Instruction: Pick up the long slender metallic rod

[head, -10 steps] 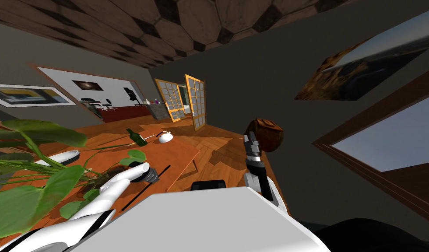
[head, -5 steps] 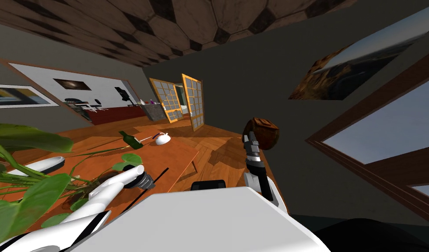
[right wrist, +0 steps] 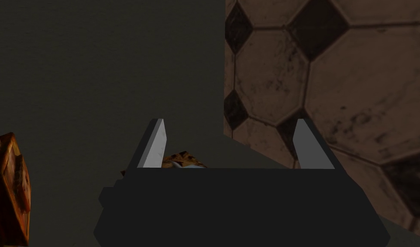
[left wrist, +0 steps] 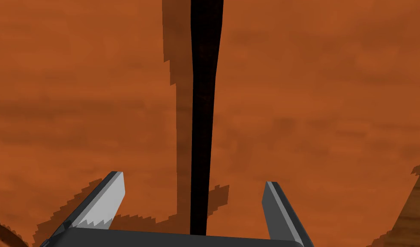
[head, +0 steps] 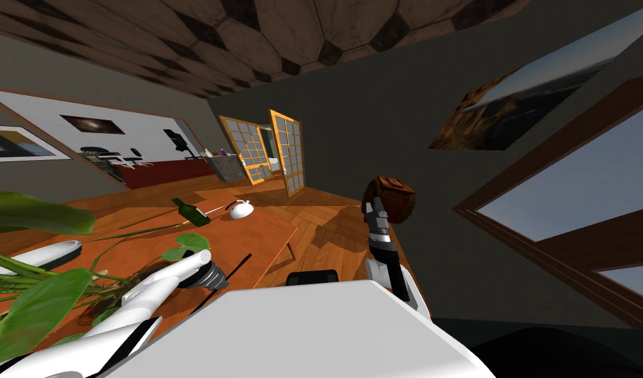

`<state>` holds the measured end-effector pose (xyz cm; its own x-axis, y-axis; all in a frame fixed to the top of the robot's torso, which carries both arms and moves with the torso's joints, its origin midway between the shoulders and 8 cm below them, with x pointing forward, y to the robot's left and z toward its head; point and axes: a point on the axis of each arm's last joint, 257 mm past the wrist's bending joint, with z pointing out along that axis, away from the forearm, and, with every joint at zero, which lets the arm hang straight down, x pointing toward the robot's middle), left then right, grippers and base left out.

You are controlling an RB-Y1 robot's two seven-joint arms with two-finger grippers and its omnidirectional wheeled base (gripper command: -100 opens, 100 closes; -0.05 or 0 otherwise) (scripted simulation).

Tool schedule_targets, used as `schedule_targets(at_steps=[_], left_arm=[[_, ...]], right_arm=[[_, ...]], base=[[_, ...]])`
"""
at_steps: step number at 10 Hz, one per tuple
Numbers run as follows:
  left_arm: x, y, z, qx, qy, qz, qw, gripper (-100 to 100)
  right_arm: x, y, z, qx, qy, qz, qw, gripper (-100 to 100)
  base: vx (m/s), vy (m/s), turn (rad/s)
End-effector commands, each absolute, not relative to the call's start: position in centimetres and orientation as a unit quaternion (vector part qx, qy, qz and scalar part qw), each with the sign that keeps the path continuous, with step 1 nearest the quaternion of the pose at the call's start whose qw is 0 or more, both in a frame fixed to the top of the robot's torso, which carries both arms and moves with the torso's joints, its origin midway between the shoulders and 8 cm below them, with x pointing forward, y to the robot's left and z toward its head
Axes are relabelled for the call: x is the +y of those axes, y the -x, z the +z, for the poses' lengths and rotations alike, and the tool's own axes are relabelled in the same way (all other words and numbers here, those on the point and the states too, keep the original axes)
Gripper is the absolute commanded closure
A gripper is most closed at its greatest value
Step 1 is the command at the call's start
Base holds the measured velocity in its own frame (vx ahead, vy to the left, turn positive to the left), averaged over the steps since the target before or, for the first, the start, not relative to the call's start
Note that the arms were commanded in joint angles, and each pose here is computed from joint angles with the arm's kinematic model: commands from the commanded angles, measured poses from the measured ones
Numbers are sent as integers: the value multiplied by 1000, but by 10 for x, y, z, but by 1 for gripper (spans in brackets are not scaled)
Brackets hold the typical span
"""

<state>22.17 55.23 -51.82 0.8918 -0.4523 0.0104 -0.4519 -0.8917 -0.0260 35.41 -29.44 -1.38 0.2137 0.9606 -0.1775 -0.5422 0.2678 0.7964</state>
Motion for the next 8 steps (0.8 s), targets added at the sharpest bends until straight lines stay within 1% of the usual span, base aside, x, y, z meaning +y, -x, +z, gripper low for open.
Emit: schedule_targets(at_steps=[1, 8], left_arm=[[540, -227, -524, 228, 974, -7, 11, -100], [501, -243, -538, 203, 979, -7, 12, -100]], right_arm=[[-294, -354, -14, 345, -303, 524, 718, 0], [-294, -354, -14, 345, -303, 524, 718, 0]], base=[[-37, 62, -98], [-64, 80, -73]])
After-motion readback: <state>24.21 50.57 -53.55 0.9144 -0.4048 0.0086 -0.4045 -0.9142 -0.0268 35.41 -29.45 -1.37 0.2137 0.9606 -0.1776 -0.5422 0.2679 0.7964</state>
